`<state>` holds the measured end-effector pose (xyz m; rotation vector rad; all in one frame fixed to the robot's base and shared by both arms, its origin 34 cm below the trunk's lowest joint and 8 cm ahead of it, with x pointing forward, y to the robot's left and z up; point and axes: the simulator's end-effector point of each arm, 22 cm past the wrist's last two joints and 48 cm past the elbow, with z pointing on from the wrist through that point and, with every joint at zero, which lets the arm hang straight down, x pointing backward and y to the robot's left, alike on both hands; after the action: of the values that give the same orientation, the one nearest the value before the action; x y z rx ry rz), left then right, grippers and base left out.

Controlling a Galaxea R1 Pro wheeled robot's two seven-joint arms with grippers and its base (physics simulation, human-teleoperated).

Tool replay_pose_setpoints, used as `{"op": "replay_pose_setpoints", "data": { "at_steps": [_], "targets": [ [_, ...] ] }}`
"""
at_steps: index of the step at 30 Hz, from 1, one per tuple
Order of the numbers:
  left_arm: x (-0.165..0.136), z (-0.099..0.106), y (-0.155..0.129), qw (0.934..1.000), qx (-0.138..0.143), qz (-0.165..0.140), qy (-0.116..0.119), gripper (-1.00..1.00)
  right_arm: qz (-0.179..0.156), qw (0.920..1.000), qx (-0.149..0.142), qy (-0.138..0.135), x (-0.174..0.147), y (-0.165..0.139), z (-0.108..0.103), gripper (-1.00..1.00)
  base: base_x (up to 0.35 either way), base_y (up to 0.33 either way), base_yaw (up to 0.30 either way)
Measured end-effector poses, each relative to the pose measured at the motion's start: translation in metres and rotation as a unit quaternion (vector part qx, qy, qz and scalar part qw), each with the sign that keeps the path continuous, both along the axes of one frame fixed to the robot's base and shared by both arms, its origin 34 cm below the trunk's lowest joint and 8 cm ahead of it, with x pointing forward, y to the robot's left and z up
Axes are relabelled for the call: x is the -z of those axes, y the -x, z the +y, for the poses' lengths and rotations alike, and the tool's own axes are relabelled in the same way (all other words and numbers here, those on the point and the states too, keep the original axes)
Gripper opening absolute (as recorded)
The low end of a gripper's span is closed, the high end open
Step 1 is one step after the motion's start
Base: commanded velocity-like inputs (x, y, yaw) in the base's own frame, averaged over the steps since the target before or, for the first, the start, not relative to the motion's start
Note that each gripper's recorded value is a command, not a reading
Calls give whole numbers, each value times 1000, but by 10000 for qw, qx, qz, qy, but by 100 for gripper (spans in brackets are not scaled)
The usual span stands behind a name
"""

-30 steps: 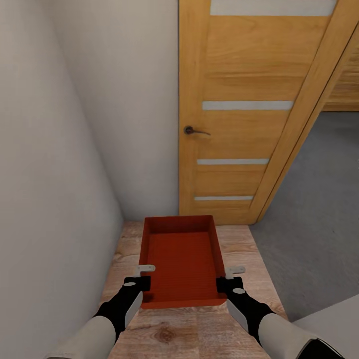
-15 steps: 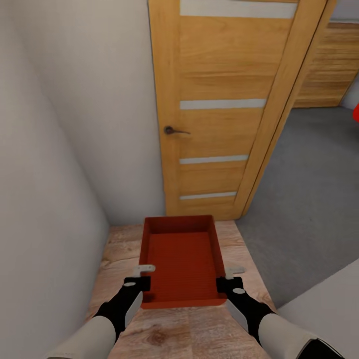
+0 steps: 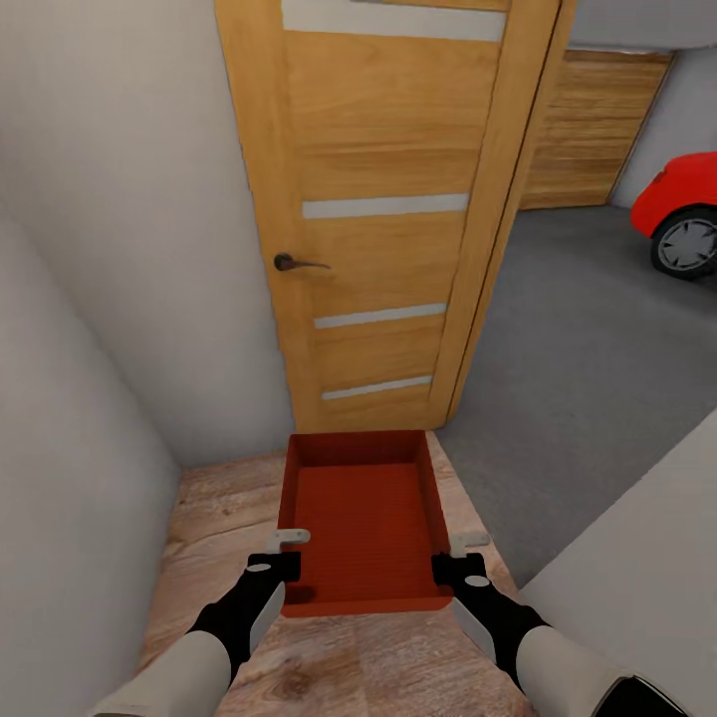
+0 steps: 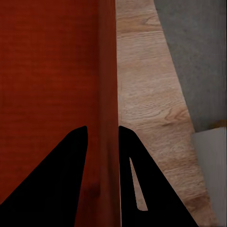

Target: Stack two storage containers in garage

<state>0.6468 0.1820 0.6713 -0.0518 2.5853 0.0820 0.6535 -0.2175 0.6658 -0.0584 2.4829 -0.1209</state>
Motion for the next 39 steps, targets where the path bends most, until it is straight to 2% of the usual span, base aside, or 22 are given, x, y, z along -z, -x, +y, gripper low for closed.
{"op": "replay_pose_setpoints", "data": {
  "at_steps": [25,39],
  "targets": [
    [0,0,0,10000,1,0,0,-100,0,10000,0,-1,0,0,0,-100,0,0,-276],
    [0,0,0,10000,4,-3,-1,-100,0,10000,1,-3,0,0,0,-100,127,238,-19]
  ]
}}
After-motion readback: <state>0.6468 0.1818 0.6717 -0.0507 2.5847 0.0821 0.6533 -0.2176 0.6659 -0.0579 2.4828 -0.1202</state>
